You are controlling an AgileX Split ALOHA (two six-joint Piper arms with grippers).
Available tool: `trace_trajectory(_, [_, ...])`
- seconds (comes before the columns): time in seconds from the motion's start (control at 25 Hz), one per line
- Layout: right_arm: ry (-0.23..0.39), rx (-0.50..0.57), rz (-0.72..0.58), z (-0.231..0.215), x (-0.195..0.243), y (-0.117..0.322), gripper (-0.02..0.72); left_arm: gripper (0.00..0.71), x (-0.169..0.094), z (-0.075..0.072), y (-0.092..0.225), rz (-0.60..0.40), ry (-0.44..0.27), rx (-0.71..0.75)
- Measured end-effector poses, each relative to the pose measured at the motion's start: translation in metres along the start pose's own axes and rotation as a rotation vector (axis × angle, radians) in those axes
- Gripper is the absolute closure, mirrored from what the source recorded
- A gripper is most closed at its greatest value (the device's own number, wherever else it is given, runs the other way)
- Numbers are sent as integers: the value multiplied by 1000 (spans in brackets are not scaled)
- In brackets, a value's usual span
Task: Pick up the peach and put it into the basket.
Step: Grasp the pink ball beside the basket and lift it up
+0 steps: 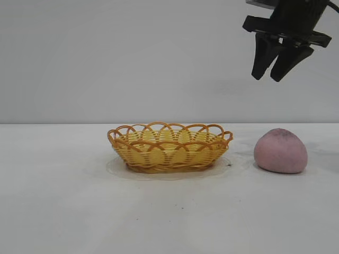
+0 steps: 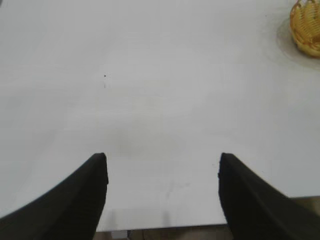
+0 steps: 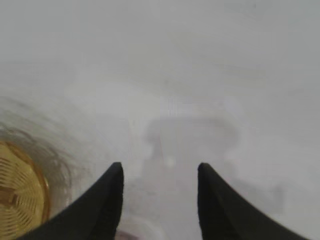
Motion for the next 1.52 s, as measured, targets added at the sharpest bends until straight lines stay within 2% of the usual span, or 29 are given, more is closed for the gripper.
trace_trajectory(0.28, [7,-37,14,4,-19,0,376,247,-10,2,6,-88,-27,14])
trace_trajectory(0.88, [-29,-86,158,14,-42,17,376,247,-11,2,6,-93,-19,21])
trace_trajectory(1.0, [-24,-124,182,21,-40,18,376,247,-11,2,6,-93,-19,21])
trace_trajectory(1.04, [-21,-150,194,26,-39,18,420,247,-11,2,6,-93,-19,21])
trace_trajectory(1.08, [-14,-182,202,32,-38,18,428,247,-11,2,6,-93,-19,21])
trace_trajectory(1.2, [10,-239,240,49,-32,20,425,247,-11,2,6,-93,-19,21])
trace_trajectory(1.52, [17,-202,433,52,5,31,425,247,-11,2,6,-93,-19,21])
Point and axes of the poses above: a point on each arm's last joint axis where the gripper is mounted, x pointing out along that axis toward the gripper, z along the wrist's bending axis when the last joint is at zero, y = z × x, the point moved 3 cm from there along x, pointing out along that axis toward the gripper, and after that the axes turned 1 degree about -x, right-handed, at the moved point
